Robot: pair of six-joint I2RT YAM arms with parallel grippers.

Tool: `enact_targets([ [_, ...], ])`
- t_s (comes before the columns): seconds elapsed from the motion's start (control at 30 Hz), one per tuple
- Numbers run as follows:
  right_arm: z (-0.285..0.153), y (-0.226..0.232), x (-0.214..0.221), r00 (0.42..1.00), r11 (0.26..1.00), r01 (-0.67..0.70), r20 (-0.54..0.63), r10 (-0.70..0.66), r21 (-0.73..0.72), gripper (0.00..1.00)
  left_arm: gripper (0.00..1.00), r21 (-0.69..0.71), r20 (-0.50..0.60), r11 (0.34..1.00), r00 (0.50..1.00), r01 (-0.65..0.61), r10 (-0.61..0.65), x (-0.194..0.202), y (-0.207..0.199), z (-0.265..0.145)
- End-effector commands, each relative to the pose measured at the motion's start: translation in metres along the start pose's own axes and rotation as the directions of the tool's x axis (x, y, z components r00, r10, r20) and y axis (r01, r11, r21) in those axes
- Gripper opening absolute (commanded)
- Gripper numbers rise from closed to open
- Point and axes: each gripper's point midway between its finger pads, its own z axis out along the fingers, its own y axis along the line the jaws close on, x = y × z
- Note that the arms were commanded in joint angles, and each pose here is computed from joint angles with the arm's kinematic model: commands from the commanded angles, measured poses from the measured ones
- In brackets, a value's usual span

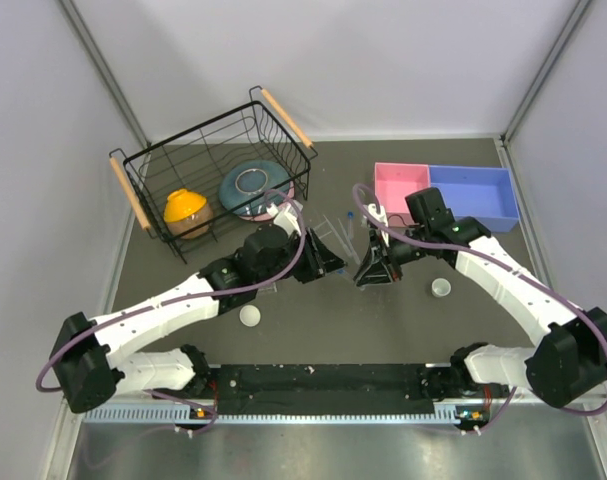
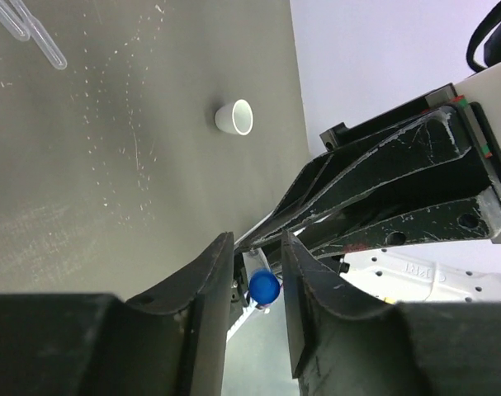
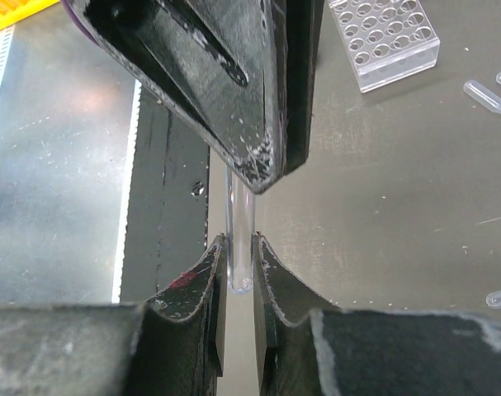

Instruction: Organize the chemistry lab equipment

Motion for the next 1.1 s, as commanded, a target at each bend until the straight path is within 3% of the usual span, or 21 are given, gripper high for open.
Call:
enact_targets([
  [0.0, 0.001, 0.005, -0.010, 0.997, 0.997, 0.075, 0.031, -0.074, -0.027, 0.14, 0.30, 0.028, -0.022, 0.998, 0.998, -0.057, 0.058, 0.000, -0.019, 0.002],
  [0.13, 0.002, 0.004, -0.009, 0.997, 0.997, 0.073, 0.029, -0.072, -0.027, 0.14, 0.11, 0.030, -0.045, 0.997, 0.997, -0.068, 0.069, 0.004, -0.019, 0.005],
  [0.33, 0.002, 0.002, -0.007, 0.997, 0.997, 0.072, 0.022, -0.071, -0.020, 0.15, 0.00, 0.043, -0.073, 0.994, 0.992, -0.099, 0.102, 0.011, -0.017, 0.000],
  [0.43, 0.002, 0.001, -0.007, 0.997, 0.997, 0.074, 0.019, -0.074, -0.013, 0.28, 0.00, 0.039, -0.058, 0.992, 0.991, -0.116, 0.118, 0.012, -0.010, -0.009],
  [0.47, 0.002, 0.001, -0.006, 0.997, 0.997, 0.077, 0.016, -0.076, -0.012, 0.43, 0.00, 0.029, -0.048, 0.992, 0.991, -0.122, 0.123, 0.011, -0.006, -0.011],
  [0.7, -0.010, -0.012, 0.000, 0.990, 0.983, 0.140, -0.037, -0.136, 0.121, 0.95, 0.00, -0.191, 0.029, 0.954, 0.970, -0.232, 0.242, -0.002, 0.047, -0.055],
  [0.83, -0.034, -0.020, 0.000, 0.987, 0.960, 0.160, -0.022, -0.159, 0.230, 0.99, 0.00, -0.353, 0.117, 0.888, 0.928, -0.295, 0.354, -0.025, 0.077, -0.097],
  [1.07, -0.064, -0.046, 0.018, 0.996, 0.918, 0.090, -0.021, -0.089, 0.385, 0.99, 0.00, -0.532, 0.128, 0.754, 0.844, -0.384, 0.521, -0.057, 0.094, -0.141],
])
